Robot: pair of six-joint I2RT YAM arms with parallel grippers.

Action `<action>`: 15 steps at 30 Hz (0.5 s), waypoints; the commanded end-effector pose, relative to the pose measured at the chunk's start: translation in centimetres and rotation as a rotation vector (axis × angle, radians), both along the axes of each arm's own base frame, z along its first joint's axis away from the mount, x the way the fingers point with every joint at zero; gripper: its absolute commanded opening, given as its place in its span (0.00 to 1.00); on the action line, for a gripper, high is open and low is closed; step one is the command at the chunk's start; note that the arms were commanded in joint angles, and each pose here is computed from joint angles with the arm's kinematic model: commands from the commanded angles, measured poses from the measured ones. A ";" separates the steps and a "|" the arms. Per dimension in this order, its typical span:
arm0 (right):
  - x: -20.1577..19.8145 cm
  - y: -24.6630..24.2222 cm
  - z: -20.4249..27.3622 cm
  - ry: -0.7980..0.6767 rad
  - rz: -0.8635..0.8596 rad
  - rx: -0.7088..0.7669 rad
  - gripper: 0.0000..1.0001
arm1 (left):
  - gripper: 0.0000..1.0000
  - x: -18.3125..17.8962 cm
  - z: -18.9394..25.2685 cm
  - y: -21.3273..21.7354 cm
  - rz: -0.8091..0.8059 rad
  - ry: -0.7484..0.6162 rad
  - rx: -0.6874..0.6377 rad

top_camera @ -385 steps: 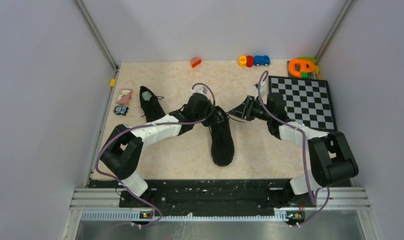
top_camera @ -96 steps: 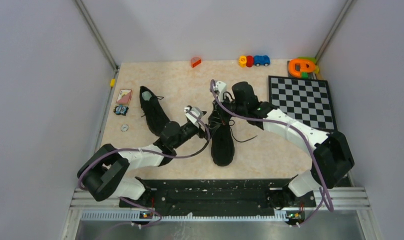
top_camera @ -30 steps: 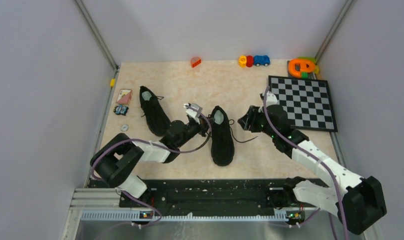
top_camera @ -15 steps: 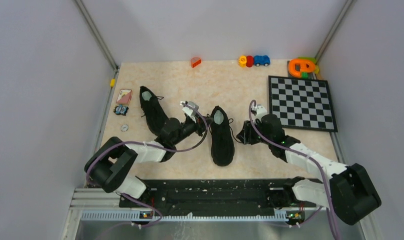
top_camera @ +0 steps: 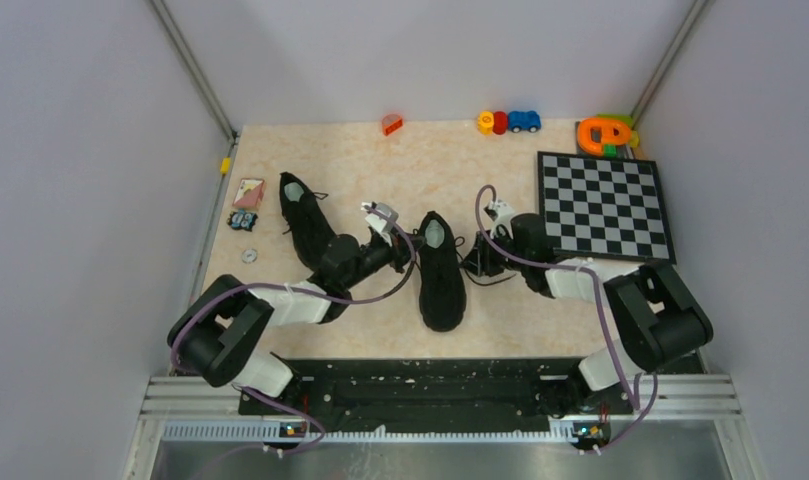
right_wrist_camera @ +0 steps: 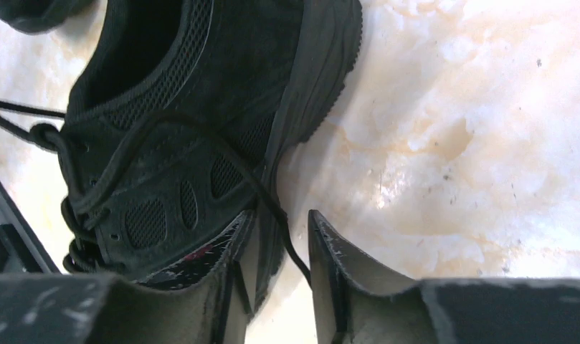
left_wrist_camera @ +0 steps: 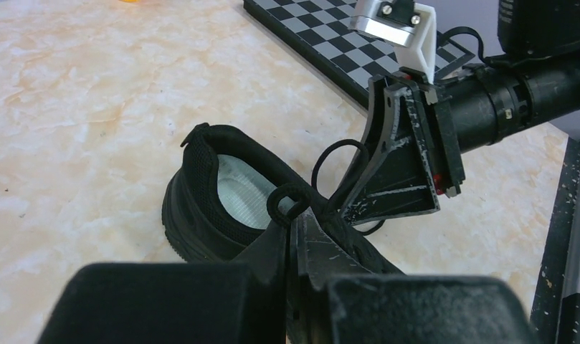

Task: Tie the shoes
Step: Wrap the shoelace around the shoelace.

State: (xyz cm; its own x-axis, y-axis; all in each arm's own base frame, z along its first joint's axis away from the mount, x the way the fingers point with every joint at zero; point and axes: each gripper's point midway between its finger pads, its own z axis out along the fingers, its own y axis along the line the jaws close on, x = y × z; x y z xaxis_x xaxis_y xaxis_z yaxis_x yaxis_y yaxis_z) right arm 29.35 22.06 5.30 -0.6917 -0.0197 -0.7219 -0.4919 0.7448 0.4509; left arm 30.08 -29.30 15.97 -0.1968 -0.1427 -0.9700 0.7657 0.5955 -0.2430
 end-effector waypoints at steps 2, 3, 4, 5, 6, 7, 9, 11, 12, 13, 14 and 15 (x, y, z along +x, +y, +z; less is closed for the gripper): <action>3.3 1.4 3.3 -0.097 0.028 0.134 0.18 | 0.00 0.0 2.8 0.0 -0.018 -0.087 -0.024; 3.3 1.7 3.7 -0.099 0.050 0.160 0.13 | 0.00 0.0 2.8 0.0 -0.019 -0.090 -0.023; 3.3 1.9 3.9 -0.098 0.069 0.181 0.09 | 0.00 -0.1 2.8 0.0 -0.022 -0.089 -0.021; 3.4 2.0 4.0 -0.100 0.081 0.193 0.06 | 0.00 0.0 2.7 0.0 -0.023 -0.089 -0.018; 3.4 2.2 4.2 -0.105 0.096 0.199 0.01 | 0.00 0.0 2.7 0.0 -0.024 -0.090 -0.016; 3.4 2.2 4.2 -0.104 0.100 0.196 0.00 | 0.00 0.0 2.7 0.0 -0.024 -0.091 -0.016; 3.7 1.9 4.1 -0.100 0.087 0.186 0.00 | 0.00 0.0 2.7 0.1 -0.025 -0.091 -0.015; 4.3 0.7 4.4 -0.094 0.039 0.179 0.00 | 0.00 0.0 2.8 0.2 -0.022 -0.091 -0.011; 5.1 -0.6 4.2 -0.083 -0.032 0.150 0.00 | 0.00 0.0 2.7 0.2 -0.021 -0.091 -0.008; 5.4 -2.2 3.4 -0.038 -0.108 0.101 0.00 | 0.00 0.0 2.7 0.3 -0.020 -0.090 -0.005; 6.2 -4.2 3.1 -0.022 -0.201 0.041 0.00 | 0.00 0.0 2.7 0.3 -0.019 -0.091 -0.002; 6.8 -6.0 3.2 -0.024 -0.276 -0.017 0.00 | 0.00 0.0 2.7 0.3 -0.018 -0.088 0.002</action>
State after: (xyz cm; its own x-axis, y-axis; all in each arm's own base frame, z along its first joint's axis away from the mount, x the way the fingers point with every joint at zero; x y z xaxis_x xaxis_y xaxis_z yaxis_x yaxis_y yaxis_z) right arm 32.72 21.38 6.55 -0.6969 0.0773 -0.7130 -0.4669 0.7057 0.5329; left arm 29.92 -28.98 16.07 -0.1814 -0.1139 -0.9768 0.7774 0.5917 -0.2133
